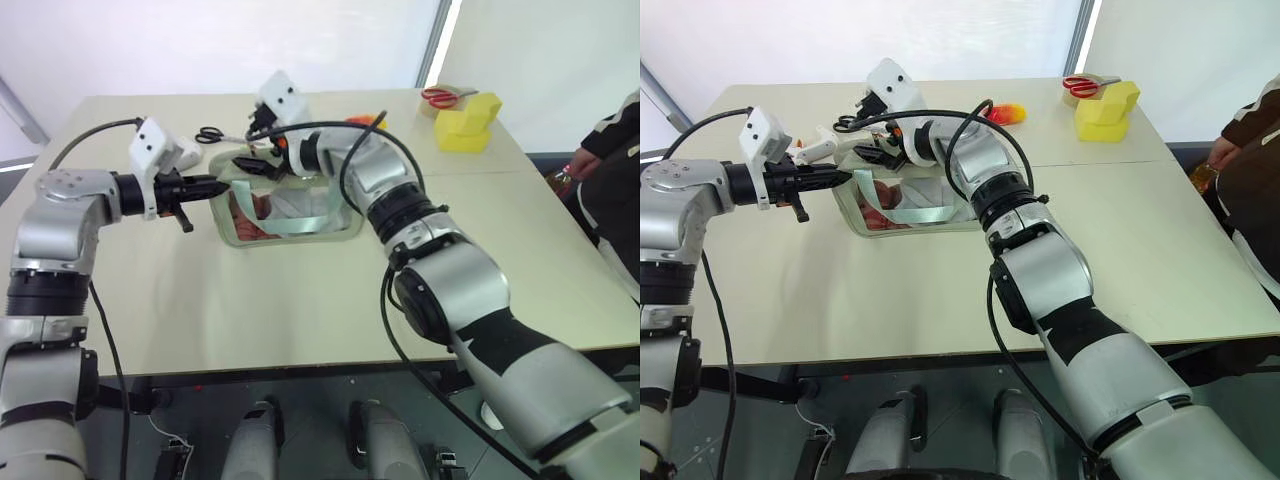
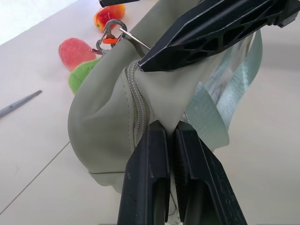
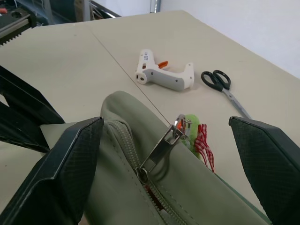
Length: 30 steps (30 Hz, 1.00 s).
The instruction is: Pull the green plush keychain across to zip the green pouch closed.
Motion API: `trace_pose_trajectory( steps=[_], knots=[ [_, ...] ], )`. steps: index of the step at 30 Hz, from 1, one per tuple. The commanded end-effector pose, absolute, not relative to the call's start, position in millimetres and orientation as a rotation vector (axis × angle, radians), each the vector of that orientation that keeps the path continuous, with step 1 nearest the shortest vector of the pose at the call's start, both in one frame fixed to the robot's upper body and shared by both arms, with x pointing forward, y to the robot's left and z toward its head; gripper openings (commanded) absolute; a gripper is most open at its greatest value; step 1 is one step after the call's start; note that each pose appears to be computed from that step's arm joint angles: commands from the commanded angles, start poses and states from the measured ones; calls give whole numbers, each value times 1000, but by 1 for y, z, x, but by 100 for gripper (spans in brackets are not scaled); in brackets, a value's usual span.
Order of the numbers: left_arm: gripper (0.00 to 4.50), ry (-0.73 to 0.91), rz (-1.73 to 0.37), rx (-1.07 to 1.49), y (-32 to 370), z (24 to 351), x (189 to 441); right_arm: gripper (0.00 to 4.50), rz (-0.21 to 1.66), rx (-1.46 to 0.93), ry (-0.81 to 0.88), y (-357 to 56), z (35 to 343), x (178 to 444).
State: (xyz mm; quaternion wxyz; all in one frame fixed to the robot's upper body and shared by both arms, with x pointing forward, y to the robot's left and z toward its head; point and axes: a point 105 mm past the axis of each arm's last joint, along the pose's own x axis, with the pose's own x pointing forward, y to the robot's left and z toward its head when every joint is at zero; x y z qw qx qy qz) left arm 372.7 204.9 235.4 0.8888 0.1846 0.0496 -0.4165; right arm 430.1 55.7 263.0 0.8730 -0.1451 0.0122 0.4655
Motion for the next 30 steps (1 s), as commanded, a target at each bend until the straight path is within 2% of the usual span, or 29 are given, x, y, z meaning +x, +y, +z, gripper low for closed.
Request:
trace_pose_trajectory(
  steps=[1,6,12,17,22,30],
  knots=[
    [0,34,-857,411,207,256,368,264,974,-243,31,59,275,429],
    [0,33,-861,413,205,256,369,5,964,-216,56,58,272,430],
    [0,32,-863,414,205,256,369,5,1013,-207,51,60,277,425],
    [0,32,-857,413,205,256,367,5,998,-210,-38,45,302,424],
    [0,36,-849,411,208,256,365,5,815,-241,-171,-4,333,433],
    [0,50,-846,415,210,252,368,5,444,-444,-249,-105,337,437]
  ],
)
